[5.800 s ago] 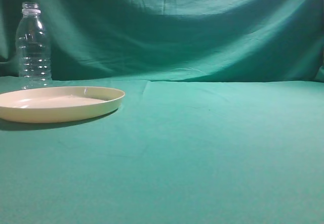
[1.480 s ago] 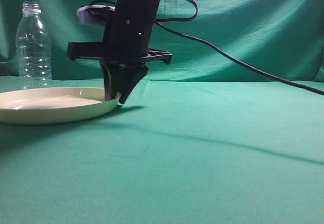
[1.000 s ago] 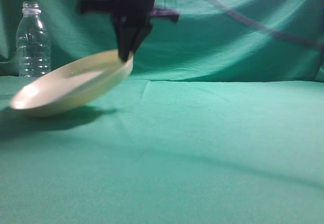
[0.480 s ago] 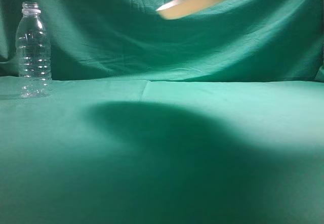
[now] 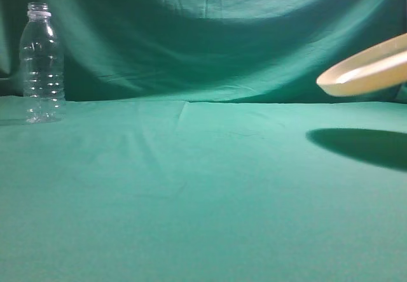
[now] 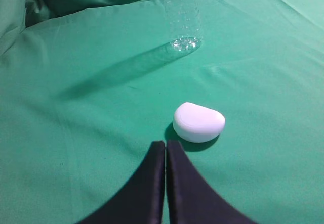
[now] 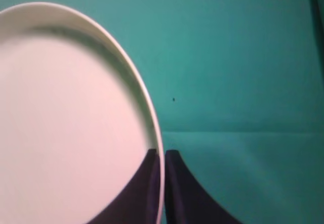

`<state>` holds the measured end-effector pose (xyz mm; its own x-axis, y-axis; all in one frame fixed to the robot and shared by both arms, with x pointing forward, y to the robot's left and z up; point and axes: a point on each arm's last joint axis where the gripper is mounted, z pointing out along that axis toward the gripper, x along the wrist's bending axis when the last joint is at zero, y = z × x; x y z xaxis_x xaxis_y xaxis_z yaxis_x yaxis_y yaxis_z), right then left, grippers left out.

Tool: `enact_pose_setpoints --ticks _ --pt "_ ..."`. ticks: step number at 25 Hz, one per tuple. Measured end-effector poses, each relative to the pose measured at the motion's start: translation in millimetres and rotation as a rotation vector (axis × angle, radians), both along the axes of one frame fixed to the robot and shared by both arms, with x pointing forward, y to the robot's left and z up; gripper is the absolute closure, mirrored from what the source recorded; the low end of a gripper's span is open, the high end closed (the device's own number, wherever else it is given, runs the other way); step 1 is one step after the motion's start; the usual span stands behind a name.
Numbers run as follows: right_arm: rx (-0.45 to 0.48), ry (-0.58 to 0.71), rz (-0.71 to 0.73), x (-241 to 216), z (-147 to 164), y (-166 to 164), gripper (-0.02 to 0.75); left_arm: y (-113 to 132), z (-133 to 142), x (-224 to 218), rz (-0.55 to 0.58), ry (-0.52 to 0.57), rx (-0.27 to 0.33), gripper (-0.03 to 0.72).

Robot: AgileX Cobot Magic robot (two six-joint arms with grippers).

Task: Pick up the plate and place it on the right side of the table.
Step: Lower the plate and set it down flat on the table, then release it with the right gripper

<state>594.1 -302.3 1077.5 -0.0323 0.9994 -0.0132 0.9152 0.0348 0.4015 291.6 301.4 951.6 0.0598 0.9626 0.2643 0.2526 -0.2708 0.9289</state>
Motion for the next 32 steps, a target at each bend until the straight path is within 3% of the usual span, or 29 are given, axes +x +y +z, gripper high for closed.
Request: enact_pose_setpoints --ticks 8,16,17,19,20,25,32 --pt "0.018 0.08 -0.027 -6 -82 -12 0.738 0 0 0 0.0 0.0 0.0 0.688" --pt "0.029 0.167 -0.035 6 -128 -13 0.738 0 0 0 0.0 0.0 0.0 0.688" --pt "0.029 0.177 -0.035 7 -131 -13 0.668 0 0 0 0.0 0.0 0.0 0.688" --pt "0.03 0.191 -0.035 6 -133 -13 0.668 0 0 0 0.0 0.0 0.0 0.688" --pt "0.031 0.202 -0.035 5 -134 -13 0.616 0 0 0 0.0 0.0 0.0 0.688" --pt "0.025 0.232 -0.014 3 -123 -13 0.412 0 0 0 0.0 0.0 0.0 0.688" --pt "0.056 0.108 -0.028 6 -25 -11 0.398 0 0 0 0.0 0.0 0.0 0.688"
